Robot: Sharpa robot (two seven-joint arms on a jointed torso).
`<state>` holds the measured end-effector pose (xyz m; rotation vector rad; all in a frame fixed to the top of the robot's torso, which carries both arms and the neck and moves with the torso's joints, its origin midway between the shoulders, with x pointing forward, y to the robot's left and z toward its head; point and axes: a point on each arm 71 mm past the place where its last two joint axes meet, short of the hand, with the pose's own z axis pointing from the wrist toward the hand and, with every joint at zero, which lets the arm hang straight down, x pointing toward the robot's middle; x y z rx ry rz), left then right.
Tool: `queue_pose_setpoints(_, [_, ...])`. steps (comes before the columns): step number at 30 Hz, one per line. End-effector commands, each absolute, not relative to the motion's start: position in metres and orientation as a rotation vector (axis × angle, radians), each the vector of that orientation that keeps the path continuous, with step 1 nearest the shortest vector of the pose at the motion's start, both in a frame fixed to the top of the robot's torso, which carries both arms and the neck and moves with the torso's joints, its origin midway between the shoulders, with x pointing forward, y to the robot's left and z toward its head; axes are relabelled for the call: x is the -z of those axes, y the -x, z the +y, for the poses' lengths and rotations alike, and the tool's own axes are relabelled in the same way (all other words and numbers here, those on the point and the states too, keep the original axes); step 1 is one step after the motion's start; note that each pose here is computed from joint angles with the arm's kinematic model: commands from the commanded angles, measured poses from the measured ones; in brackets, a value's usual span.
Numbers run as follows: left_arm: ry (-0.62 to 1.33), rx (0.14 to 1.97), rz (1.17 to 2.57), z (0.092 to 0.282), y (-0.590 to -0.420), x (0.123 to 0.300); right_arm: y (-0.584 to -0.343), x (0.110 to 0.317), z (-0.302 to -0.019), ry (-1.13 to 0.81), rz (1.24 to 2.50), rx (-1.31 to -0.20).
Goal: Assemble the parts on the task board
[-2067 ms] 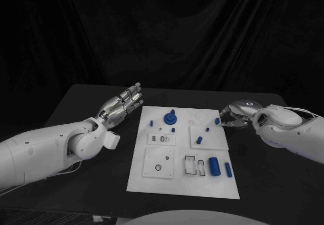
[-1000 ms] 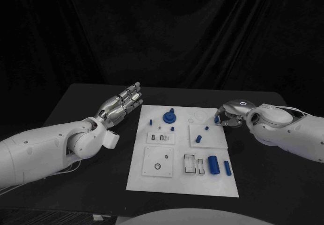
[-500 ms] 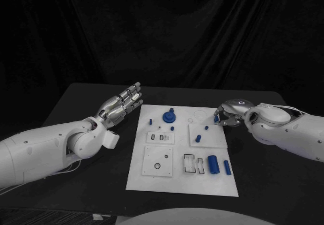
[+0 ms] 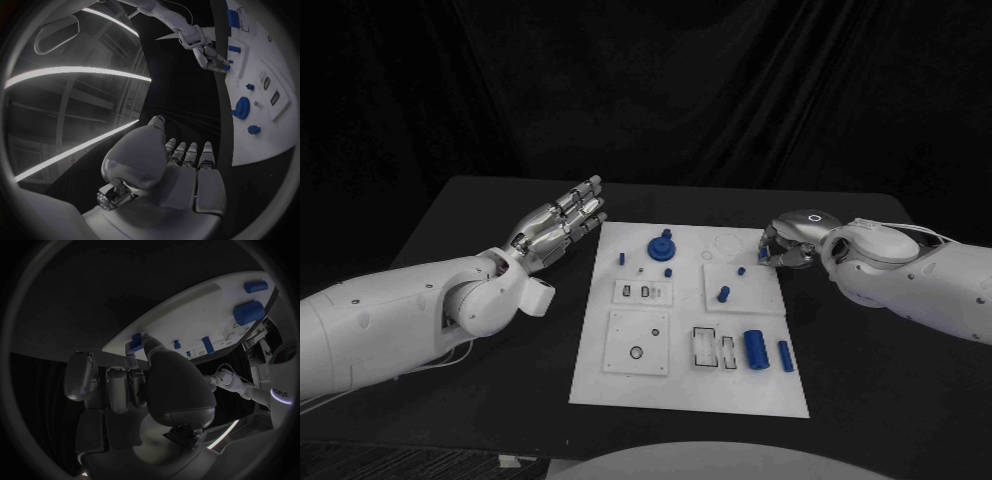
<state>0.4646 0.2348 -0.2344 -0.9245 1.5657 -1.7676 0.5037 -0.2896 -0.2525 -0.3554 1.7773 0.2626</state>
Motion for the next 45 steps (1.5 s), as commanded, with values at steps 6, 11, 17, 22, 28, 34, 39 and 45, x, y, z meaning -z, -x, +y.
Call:
queue_pose_setpoints(6, [0.923,1.789,1.576,0.232,-0.463,0.235,-0.503,0.252,-0.289,0.347,1.743,-0.269])
queue_pose_setpoints(11, [0.925,1.788,1.578,0.233,-0.463,0.235,-0.5,0.248,-0.287,0.315,1.706,-0.301])
queue_pose_setpoints(17, [0.928,1.784,1.58,0.233,-0.463,0.235,-0.497,0.233,-0.274,0.259,1.677,-0.373])
queue_pose_setpoints(22, [0.927,1.785,1.582,0.232,-0.463,0.236,-0.496,0.213,-0.248,0.279,1.664,-0.439])
queue_pose_setpoints(28, [0.922,1.796,1.584,0.228,-0.464,0.236,-0.49,0.205,-0.198,0.353,1.663,-0.552])
queue_pose_setpoints(34, [0.919,1.802,1.589,0.226,-0.465,0.236,-0.485,0.216,-0.159,0.402,1.676,-0.628])
queue_pose_setpoints(39, [0.917,1.806,1.59,0.224,-0.465,0.236,-0.479,0.23,-0.137,0.45,1.694,-0.65])
queue_pose_setpoints(45, [0.917,1.807,1.591,0.224,-0.466,0.237,-0.472,0.241,-0.123,0.492,1.714,-0.651])
